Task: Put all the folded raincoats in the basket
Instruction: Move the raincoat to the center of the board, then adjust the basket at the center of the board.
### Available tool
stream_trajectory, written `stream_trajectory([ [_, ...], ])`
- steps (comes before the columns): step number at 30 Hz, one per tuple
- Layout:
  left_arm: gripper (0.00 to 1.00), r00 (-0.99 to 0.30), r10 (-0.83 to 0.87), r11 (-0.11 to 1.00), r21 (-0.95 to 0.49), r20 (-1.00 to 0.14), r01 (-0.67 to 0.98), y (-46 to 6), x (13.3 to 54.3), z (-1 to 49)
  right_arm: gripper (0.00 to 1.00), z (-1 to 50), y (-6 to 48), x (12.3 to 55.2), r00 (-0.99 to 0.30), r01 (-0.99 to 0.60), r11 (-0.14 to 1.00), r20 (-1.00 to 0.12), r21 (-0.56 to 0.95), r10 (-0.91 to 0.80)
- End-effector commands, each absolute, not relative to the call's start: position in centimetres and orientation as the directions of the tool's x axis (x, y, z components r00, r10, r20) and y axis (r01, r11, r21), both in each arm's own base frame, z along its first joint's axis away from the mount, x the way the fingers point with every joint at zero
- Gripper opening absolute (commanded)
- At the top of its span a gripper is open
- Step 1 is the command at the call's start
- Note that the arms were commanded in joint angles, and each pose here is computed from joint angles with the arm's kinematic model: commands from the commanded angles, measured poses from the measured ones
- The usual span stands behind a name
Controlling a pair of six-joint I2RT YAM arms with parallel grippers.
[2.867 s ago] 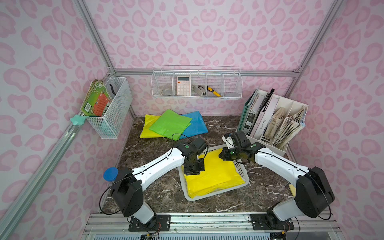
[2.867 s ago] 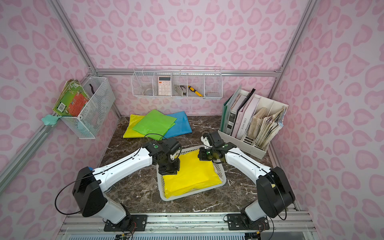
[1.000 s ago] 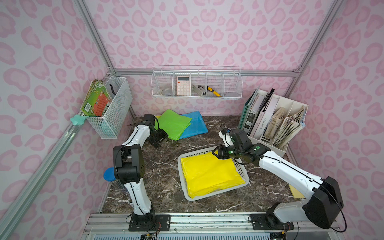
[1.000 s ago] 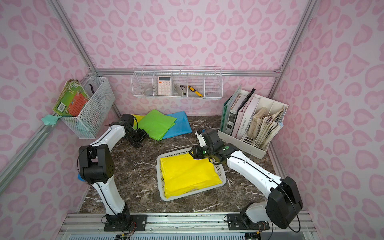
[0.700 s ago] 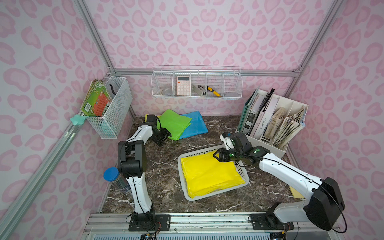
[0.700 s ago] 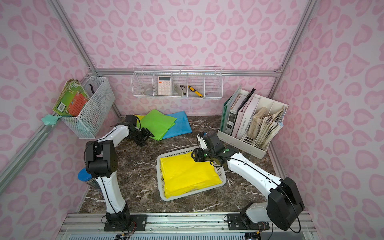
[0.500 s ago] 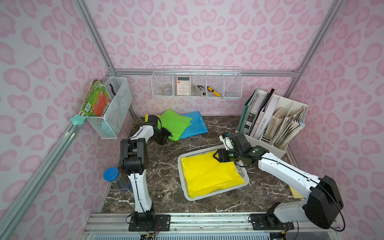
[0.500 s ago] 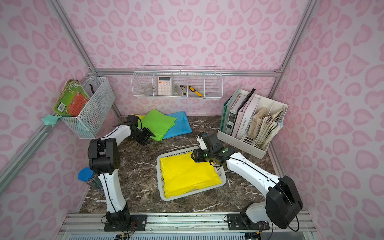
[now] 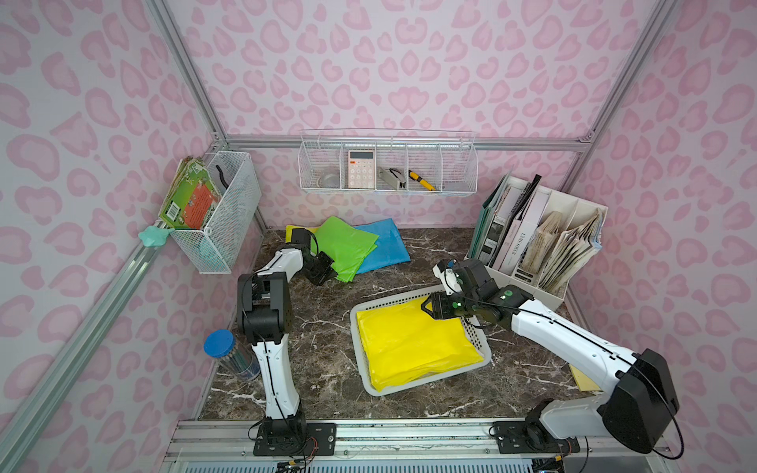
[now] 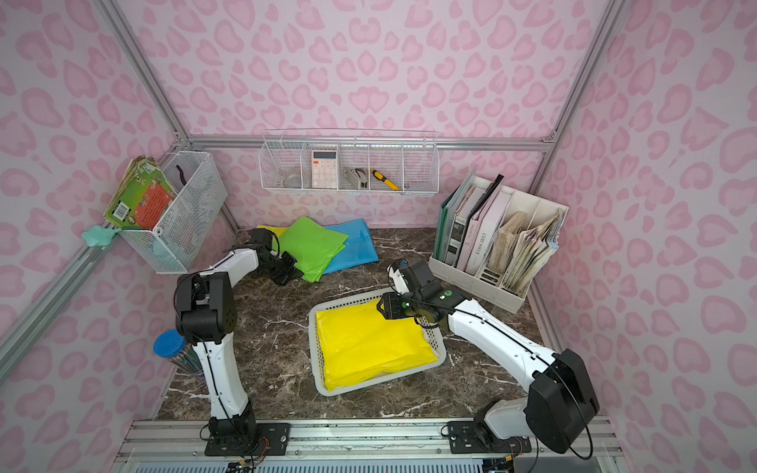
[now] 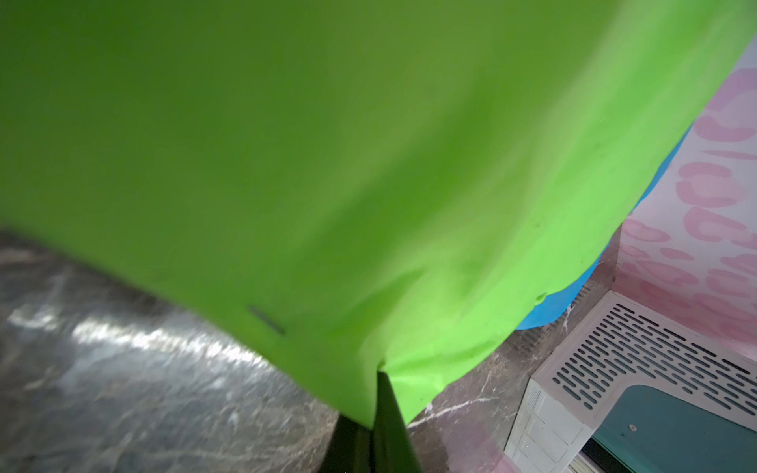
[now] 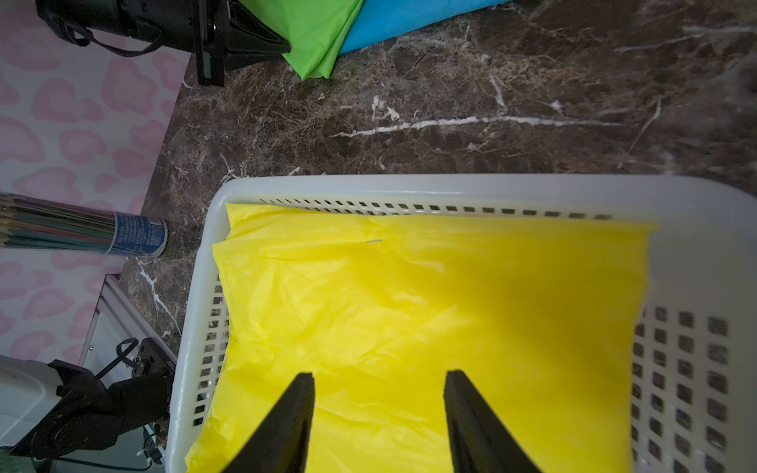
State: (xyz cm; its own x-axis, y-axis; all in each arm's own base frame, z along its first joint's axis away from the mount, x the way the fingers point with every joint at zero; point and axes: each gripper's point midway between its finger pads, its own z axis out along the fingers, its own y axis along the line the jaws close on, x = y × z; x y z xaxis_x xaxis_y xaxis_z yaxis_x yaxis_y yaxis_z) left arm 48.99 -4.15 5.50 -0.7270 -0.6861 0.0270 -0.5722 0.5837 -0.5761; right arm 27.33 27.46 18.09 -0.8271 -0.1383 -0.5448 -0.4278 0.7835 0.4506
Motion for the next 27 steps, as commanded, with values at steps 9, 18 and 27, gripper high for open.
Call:
stream_trajectory([
  [9, 0.49, -0.691, -0.713, 0.657, -0.229, 0.123, -0.719, -1.4, 29.2, 8.3, 0.55, 18.0, 27.0, 26.3, -0.829, -0.441, 0.777, -0.536, 0.450, -0.159],
  [18, 0.38, -0.786, -0.615, 0.668, -0.490, 0.061, -0.560, -5.0, 34.2, 14.9, 0.54, 18.4, 29.5, 26.7, -0.831, -0.463, 0.735, -0.531, 0.495, -0.166],
  [27, 0.24, -0.814, -0.566, 0.734, -0.371, 0.129, -0.569, -8.6, 33.5, 11.5, 0.54, 19.5, 29.4, 26.5, -0.823, -0.465, 0.740, -0.545, 0.486, -0.160],
])
